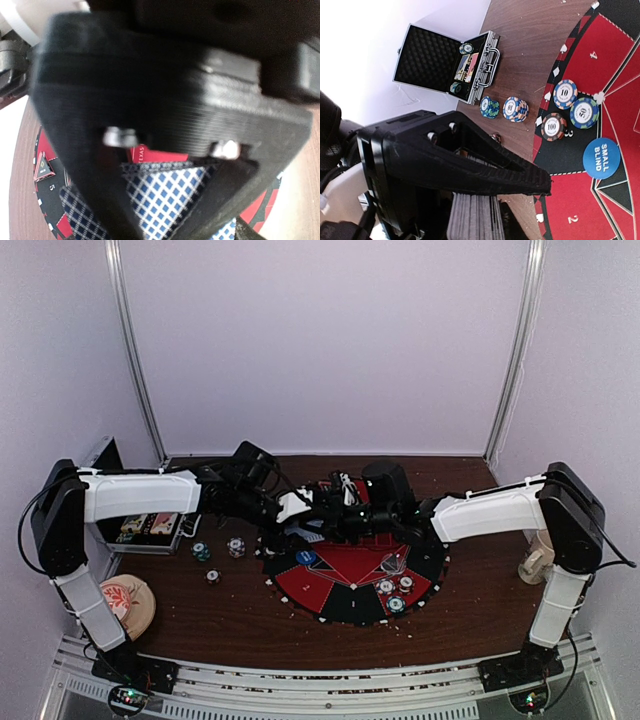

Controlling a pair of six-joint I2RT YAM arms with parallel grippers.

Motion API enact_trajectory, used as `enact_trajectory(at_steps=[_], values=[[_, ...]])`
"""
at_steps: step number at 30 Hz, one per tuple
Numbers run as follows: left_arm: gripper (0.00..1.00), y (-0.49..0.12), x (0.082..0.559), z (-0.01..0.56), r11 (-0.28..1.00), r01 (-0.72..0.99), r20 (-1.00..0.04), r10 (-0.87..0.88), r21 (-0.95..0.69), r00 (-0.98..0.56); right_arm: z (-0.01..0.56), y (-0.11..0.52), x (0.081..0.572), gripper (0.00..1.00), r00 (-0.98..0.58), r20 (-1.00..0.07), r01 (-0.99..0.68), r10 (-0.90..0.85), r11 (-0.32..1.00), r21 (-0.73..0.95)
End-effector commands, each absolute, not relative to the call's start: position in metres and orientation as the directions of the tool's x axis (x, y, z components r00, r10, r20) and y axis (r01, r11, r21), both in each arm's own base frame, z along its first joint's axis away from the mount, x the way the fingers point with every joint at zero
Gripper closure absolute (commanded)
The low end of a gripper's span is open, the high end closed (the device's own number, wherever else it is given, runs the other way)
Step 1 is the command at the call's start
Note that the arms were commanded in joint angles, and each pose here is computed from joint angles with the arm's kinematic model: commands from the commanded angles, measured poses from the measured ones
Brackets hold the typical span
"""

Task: Distribute texas hold em gaming equipment
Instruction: Pass from the right arm to the left, then pick up the poker card from the face-down deck piles.

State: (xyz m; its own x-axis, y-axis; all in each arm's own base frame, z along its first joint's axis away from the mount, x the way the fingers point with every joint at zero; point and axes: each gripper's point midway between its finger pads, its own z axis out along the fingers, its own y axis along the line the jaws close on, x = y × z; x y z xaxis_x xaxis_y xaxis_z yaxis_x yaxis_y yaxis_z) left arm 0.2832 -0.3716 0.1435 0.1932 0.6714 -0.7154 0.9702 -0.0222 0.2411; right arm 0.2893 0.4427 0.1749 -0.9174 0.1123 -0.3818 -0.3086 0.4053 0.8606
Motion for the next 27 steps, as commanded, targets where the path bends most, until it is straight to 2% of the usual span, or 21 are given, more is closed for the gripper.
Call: enact_trajectory(at_steps=[1, 3, 7, 16, 27], values=[[0.53, -0.362, 0.283, 0.139, 0.002, 0.970, -0.704, 0.689, 0.242, 0.174, 0.194, 0.441, 0.290, 0.72, -0.901, -0.417, -0.350, 0.121, 0.367, 0.862], [0.58, -0.357, 0.287, 0.132, 0.039, 0.970, -0.689, 0.710, 0.241, 0.143, 0.188, 0.438, 0.292, 0.65, -0.901, -0.419, -0.348, 0.114, 0.387, 0.854], [0.58, -0.346, 0.286, 0.117, 0.066, 0.972, -0.661, 0.743, 0.225, 0.102, 0.175, 0.438, 0.291, 0.59, -0.907, -0.411, -0.344, 0.093, 0.397, 0.851], [0.58, -0.334, 0.287, 0.099, 0.107, 0.973, -0.611, 0.791, 0.204, 0.041, 0.153, 0.450, 0.287, 0.56, -0.926, -0.372, -0.328, 0.060, 0.356, 0.875], [0.57, -0.334, 0.281, 0.095, 0.104, 0.980, -0.617, 0.787, 0.168, 0.022, 0.135, 0.469, 0.282, 0.56, -0.931, -0.365, -0.332, 0.027, 0.354, 0.874]])
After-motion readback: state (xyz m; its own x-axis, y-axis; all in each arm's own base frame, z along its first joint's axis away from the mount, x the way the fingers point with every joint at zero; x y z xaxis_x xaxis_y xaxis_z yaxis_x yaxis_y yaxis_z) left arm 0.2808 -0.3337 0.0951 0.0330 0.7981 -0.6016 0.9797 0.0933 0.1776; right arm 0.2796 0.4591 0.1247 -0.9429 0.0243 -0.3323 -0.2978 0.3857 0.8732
